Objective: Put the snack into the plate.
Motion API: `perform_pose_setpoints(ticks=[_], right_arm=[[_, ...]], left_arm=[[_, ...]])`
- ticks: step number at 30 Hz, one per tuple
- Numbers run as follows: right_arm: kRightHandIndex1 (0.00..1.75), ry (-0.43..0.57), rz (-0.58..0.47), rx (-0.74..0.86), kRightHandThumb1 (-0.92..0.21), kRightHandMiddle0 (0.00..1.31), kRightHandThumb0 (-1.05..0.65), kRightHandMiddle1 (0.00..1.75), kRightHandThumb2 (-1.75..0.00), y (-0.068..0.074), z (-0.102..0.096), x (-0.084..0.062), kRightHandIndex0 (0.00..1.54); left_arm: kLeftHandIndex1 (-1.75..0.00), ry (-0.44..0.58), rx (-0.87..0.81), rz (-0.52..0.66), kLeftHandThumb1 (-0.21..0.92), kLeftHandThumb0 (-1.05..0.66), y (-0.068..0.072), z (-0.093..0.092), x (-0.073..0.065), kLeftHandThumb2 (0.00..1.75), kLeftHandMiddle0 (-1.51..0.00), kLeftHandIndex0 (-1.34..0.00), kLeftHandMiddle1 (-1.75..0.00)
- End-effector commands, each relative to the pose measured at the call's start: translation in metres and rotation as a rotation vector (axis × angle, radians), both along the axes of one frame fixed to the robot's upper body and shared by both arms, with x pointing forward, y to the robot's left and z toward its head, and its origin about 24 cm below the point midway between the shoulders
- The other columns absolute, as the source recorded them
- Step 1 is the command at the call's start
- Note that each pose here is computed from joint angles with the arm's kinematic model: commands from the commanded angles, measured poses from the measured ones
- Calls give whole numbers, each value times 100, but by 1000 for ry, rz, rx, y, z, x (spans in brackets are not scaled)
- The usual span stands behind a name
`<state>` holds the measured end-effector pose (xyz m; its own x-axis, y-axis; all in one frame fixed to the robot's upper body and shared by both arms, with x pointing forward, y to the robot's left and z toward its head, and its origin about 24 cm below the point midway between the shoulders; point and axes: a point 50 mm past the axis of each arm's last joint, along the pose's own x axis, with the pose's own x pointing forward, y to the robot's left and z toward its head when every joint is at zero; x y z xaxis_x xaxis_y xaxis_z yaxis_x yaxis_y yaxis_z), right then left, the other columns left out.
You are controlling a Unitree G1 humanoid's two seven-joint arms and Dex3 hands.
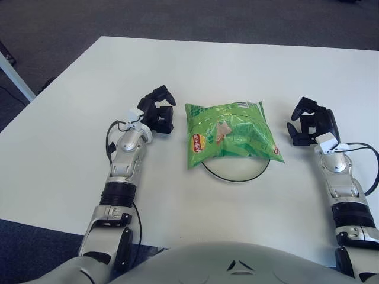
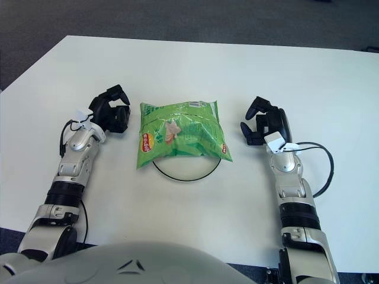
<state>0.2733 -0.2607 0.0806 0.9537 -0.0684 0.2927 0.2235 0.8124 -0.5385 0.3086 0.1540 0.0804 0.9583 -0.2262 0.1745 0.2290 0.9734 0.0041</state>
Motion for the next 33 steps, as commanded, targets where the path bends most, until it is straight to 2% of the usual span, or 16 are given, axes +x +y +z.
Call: perform_pose_setpoints(ticks=[1, 15, 33], right_arm=[[175, 78, -3, 63, -26, 66, -51, 175, -139, 3, -26, -8, 125], [175, 67, -20, 121, -28, 65, -50, 175, -137, 0, -26, -5, 129], [175, 52, -37, 321, -25, 67, -51, 175, -141, -2, -25, -2, 133]], left_arm=[[-175, 41, 3, 24, 22, -51, -1, -12, -3, 143, -130, -69, -175], [-175, 29, -22, 24, 22, -51, -1, -13, 0, 143, -132, -69, -175], [-175, 4, -3, 37, 23, -51, 2, -14, 2, 143, -131, -68, -175]])
